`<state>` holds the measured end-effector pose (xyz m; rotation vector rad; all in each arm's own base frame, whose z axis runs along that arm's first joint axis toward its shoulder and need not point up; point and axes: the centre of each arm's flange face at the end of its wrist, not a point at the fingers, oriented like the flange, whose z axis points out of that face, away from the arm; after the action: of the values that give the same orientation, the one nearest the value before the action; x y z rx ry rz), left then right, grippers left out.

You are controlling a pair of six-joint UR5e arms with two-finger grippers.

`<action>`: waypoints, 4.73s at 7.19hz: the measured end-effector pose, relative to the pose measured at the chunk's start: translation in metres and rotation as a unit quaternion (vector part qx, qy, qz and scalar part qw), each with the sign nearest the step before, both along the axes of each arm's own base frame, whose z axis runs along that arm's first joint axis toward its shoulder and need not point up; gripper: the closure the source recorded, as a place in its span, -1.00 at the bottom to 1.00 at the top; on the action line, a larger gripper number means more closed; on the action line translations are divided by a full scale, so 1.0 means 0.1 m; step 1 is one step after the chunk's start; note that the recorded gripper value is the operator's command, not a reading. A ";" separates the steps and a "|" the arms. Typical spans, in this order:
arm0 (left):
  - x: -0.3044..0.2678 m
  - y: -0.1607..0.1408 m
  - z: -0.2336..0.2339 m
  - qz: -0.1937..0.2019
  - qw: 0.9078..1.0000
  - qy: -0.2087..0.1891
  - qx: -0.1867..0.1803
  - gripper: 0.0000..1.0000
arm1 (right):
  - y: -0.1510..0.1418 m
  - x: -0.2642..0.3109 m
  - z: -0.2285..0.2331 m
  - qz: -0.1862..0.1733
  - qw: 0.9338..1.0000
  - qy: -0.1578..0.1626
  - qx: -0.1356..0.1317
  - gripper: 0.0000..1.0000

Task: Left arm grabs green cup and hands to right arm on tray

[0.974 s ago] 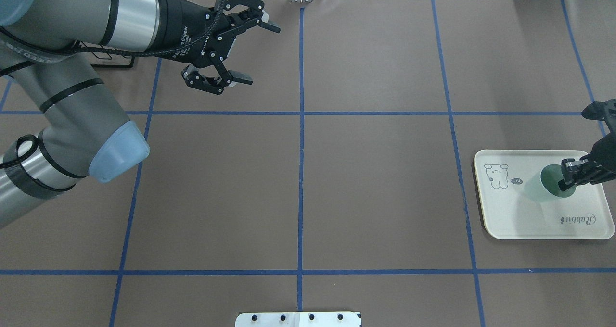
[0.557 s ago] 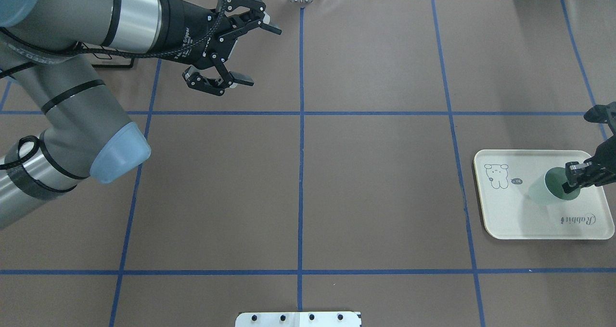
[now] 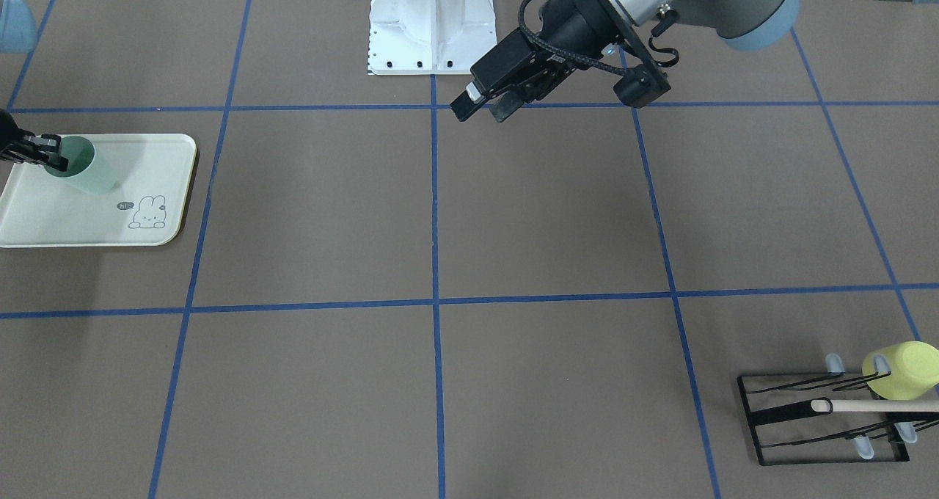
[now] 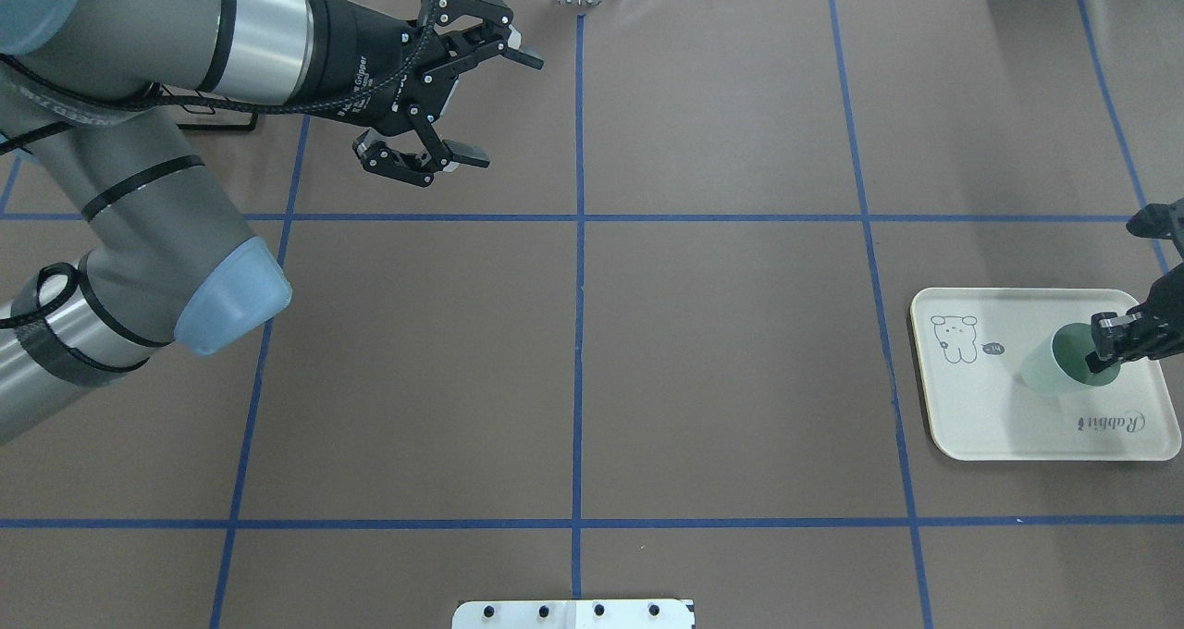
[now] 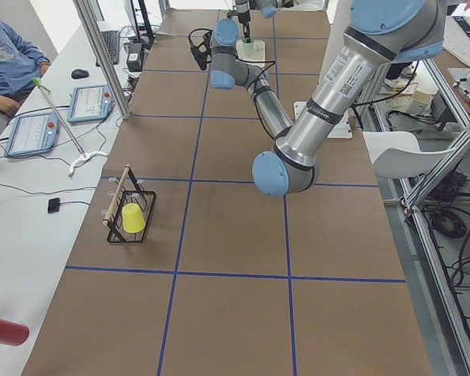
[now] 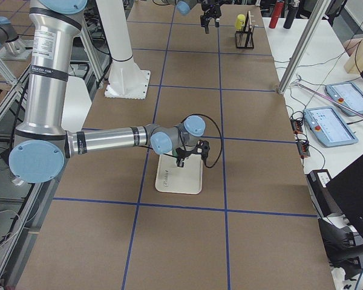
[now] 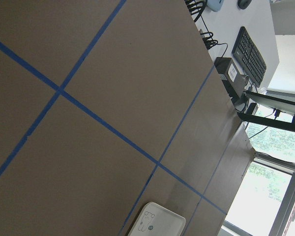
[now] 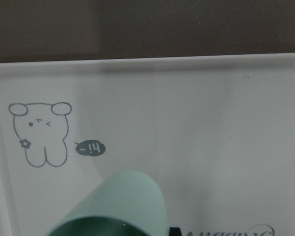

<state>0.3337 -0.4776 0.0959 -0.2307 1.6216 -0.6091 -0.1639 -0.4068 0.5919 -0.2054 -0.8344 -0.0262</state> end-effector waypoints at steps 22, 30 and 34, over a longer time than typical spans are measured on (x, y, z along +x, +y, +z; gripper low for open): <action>-0.03 -0.17 0.05 -0.013 0.999 -0.049 0.013 -1.00 | -0.29 1.09 -0.32 0.090 0.993 -0.020 0.074 -1.00; -1.68 -0.60 3.26 0.079 0.854 -0.427 0.287 -1.00 | -0.65 1.65 -0.70 0.130 0.985 -0.015 0.113 -1.00; -2.63 -0.44 4.34 0.220 0.760 -0.504 0.346 -1.00 | -0.83 1.80 -0.71 0.073 0.987 0.004 0.140 -1.00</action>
<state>0.0709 -0.5220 0.5304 0.2521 0.5872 0.2719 0.0161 -0.4895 0.5208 0.1203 -0.8270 -0.0040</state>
